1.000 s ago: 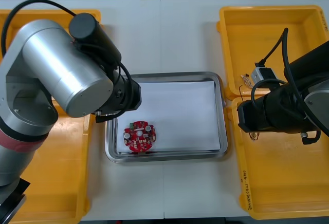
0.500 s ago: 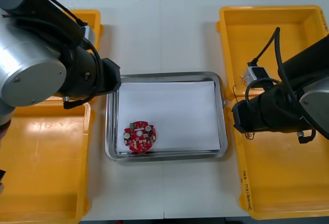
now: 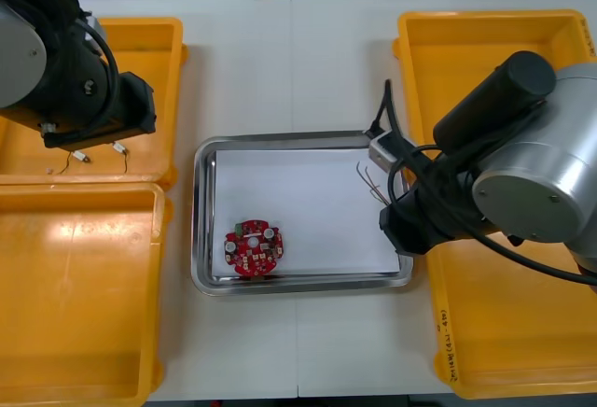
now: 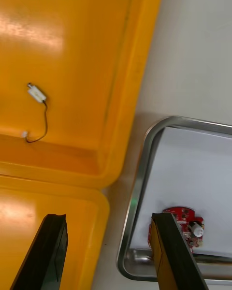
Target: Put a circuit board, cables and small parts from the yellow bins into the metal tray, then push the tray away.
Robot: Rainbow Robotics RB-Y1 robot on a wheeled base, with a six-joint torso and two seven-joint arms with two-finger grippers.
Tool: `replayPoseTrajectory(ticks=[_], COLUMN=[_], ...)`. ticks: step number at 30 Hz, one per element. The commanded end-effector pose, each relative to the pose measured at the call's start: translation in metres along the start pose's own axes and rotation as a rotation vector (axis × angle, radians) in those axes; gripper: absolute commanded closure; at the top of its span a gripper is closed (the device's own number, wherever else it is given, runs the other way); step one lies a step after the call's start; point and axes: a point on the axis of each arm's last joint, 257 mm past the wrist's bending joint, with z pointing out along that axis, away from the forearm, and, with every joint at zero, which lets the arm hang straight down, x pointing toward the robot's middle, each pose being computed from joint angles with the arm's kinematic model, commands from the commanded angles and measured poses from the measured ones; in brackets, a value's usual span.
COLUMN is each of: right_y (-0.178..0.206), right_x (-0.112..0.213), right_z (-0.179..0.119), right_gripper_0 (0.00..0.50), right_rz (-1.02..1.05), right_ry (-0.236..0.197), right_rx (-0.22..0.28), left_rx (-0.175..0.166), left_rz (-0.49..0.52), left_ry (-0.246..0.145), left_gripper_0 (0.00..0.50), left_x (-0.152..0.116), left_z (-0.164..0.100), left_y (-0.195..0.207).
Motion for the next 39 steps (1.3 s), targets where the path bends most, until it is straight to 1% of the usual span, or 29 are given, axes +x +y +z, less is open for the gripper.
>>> replayPoseTrajectory(ticks=[1, 3, 6, 7, 8, 10, 14, 16, 18, 20, 22, 23, 26, 27, 28, 31, 33, 36, 37, 39], right_y=[0.021, 0.024, 0.036, 0.038, 0.042, 0.046, 0.049, 0.049, 0.046, 0.044, 0.043, 0.043, 0.046, 0.045, 0.044, 0.042, 0.041, 0.041, 0.04, 0.039], right_x=[-0.028, -0.033, -0.044, -0.046, -0.05, -0.052, -0.049, -0.046, -0.044, -0.042, -0.042, -0.042, -0.044, -0.045, -0.045, -0.04, -0.039, -0.038, -0.038, -0.035], right_z=[0.006, 0.01, 0.019, 0.021, 0.024, 0.029, 0.04, 0.045, 0.05, 0.054, 0.057, 0.061, 0.066, 0.067, 0.068, 0.073, 0.076, 0.08, 0.081, 0.085], right_gripper_0=[0.5, 0.5, 0.5, 0.5, 0.5, 0.5, 0.5, 0.5, 0.5, 0.5, 0.5, 0.5, 0.5, 0.5, 0.5, 0.5, 0.5, 0.5, 0.5, 0.5], right_rz=[-0.15, -0.184, -0.29, -0.306, -0.348, -0.391, -0.439, -0.461, -0.491, -0.51, -0.52, -0.532, -0.569, -0.584, -0.607, -0.619, -0.628, -0.653, -0.659, -0.674], right_ry=[-0.037, -0.045, -0.07, -0.074, -0.084, -0.09, -0.08, -0.069, -0.055, -0.046, -0.047, -0.047, -0.058, -0.06, -0.056, -0.038, -0.034, -0.037, -0.04, -0.036], right_rx=[0.009, 0.014, 0.028, 0.03, 0.039, 0.045, 0.069, 0.085, 0.112, 0.126, 0.128, 0.125, 0.124, 0.131, 0.139, 0.141, 0.143, 0.149, 0.158, 0.163], left_rx=[-0.049, -0.057, -0.089, -0.093, -0.11, -0.124, -0.138, -0.143, -0.153, -0.164, -0.168, -0.174, -0.168, -0.163, -0.157, -0.144, -0.133, -0.122, -0.119, -0.117], left_rz=[0.073, 0.075, 0.077, 0.08, 0.084, 0.09, 0.101, 0.106, 0.112, 0.117, 0.122, 0.122, 0.121, 0.117, 0.112, 0.098, 0.092, 0.087, 0.09, 0.112], left_ry=[-0.058, -0.054, -0.039, -0.036, -0.025, -0.015, 0.007, 0.016, 0.031, 0.047, 0.055, 0.065, 0.062, 0.058, 0.051, 0.038, 0.022, 0.015, 0.012, 0.016], left_gripper_0=[0.0, 0.0, 0.0, 0.0, 0.0, 0.0, 0.0, 0.0, 0.0, 0.0, 0.0, 0.0, 0.0, 0.0, 0.0, 0.0, 0.0, 0.0, 0.0, 0.0], left_x=[-0.041, -0.046, -0.056, -0.058, -0.059, -0.062, -0.067, -0.069, -0.07, -0.071, -0.072, -0.072, -0.077, -0.079, -0.082, -0.088, -0.094, -0.098, -0.099, -0.101], left_z=[-0.023, -0.024, -0.023, -0.022, -0.021, -0.021, -0.022, -0.023, -0.022, -0.021, -0.021, -0.02, -0.016, -0.015, -0.013, -0.006, -0.003, 0.003, 0.004, 0.008], left_y=[0.032, 0.041, 0.065, 0.067, 0.078, 0.087, 0.106, 0.114, 0.125, 0.135, 0.14, 0.146, 0.151, 0.152, 0.153, 0.155, 0.156, 0.158, 0.16, 0.164])
